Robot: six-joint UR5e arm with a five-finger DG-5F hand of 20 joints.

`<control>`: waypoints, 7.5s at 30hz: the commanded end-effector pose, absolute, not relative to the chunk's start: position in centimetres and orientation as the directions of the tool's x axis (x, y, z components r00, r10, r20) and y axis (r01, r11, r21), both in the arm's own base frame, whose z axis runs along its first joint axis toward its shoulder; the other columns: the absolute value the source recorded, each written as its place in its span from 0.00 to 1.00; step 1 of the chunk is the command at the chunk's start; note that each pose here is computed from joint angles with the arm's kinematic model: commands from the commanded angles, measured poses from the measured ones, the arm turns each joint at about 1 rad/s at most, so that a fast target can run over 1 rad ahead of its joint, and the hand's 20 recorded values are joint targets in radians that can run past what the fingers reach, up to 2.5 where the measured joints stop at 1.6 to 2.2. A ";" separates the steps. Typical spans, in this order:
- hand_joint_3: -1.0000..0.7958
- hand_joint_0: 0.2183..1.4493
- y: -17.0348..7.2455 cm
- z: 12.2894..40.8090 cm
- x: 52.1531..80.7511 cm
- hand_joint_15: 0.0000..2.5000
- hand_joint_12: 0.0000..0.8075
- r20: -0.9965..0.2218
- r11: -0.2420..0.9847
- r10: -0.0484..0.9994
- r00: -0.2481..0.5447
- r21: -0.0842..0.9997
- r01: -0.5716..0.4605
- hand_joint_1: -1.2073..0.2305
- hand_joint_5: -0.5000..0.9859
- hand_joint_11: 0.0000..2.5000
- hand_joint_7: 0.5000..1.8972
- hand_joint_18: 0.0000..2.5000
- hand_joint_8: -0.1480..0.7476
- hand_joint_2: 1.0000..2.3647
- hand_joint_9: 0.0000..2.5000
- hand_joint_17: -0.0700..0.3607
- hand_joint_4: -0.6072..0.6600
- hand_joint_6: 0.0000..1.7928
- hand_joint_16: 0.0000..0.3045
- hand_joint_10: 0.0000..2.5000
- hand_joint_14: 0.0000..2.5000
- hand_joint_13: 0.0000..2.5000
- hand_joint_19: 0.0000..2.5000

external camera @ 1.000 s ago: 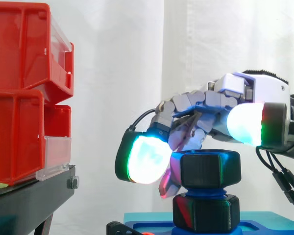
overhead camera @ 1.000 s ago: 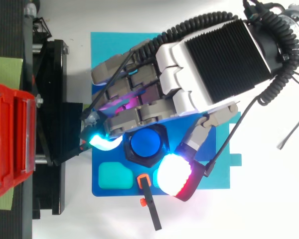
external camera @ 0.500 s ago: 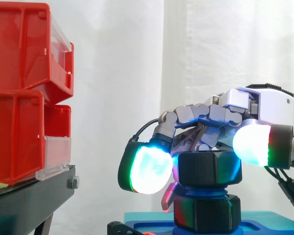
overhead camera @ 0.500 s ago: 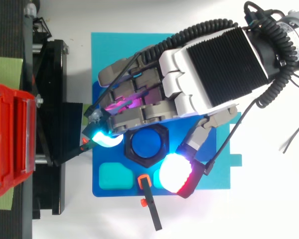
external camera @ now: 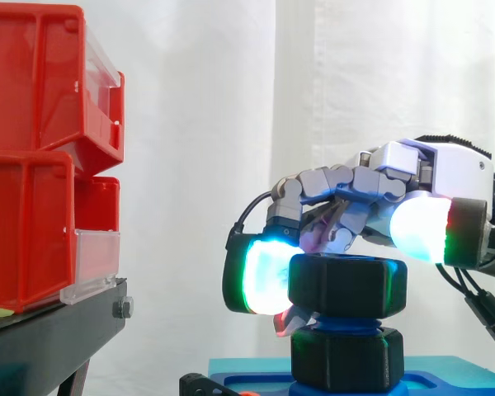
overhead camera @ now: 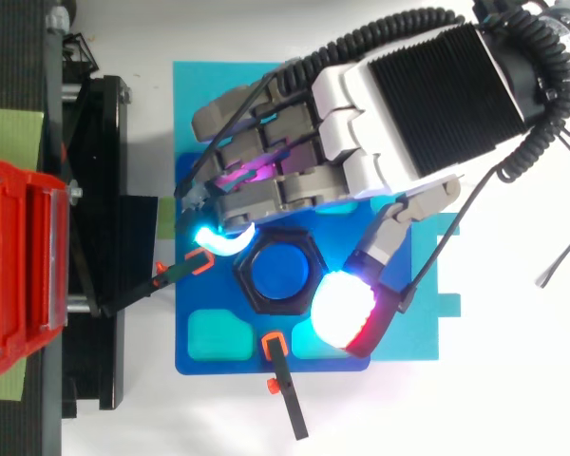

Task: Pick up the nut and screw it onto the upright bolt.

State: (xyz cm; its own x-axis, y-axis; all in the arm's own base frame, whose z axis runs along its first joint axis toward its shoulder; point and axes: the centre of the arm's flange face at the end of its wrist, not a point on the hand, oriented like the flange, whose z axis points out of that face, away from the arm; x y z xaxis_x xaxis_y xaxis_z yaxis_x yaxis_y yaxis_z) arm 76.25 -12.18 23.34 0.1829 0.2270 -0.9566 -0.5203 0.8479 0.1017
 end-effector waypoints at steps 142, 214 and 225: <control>0.28 0.22 -11.8 24.7 76.8 0.00 0.23 -0.950 0.824 0.229 0.210 0.074 -0.562 0.68 0.29 0.00 0.25 0.27 0.42 0.00 0.43 0.28 0.64 0.28 0.08 0.00 0.00 0.34 0.07; 0.28 0.21 -14.0 23.8 75.7 0.00 0.31 -0.959 0.818 0.207 0.192 0.062 -0.572 0.71 0.30 0.00 0.51 0.07 0.41 0.00 0.21 0.30 0.65 0.28 0.08 0.00 0.00 0.19 0.00; 0.28 0.22 -16.6 23.8 74.9 0.00 0.30 -0.961 0.818 0.192 0.199 0.045 -0.574 0.70 0.30 0.00 0.50 0.09 0.42 0.00 0.23 0.29 0.65 0.28 0.08 0.00 0.00 0.21 0.00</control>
State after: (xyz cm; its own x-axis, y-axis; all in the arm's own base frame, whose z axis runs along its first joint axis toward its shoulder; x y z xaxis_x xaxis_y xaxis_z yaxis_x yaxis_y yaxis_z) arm 75.09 -15.89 23.76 0.1954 0.1957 -0.9610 -0.5744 0.8171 0.0496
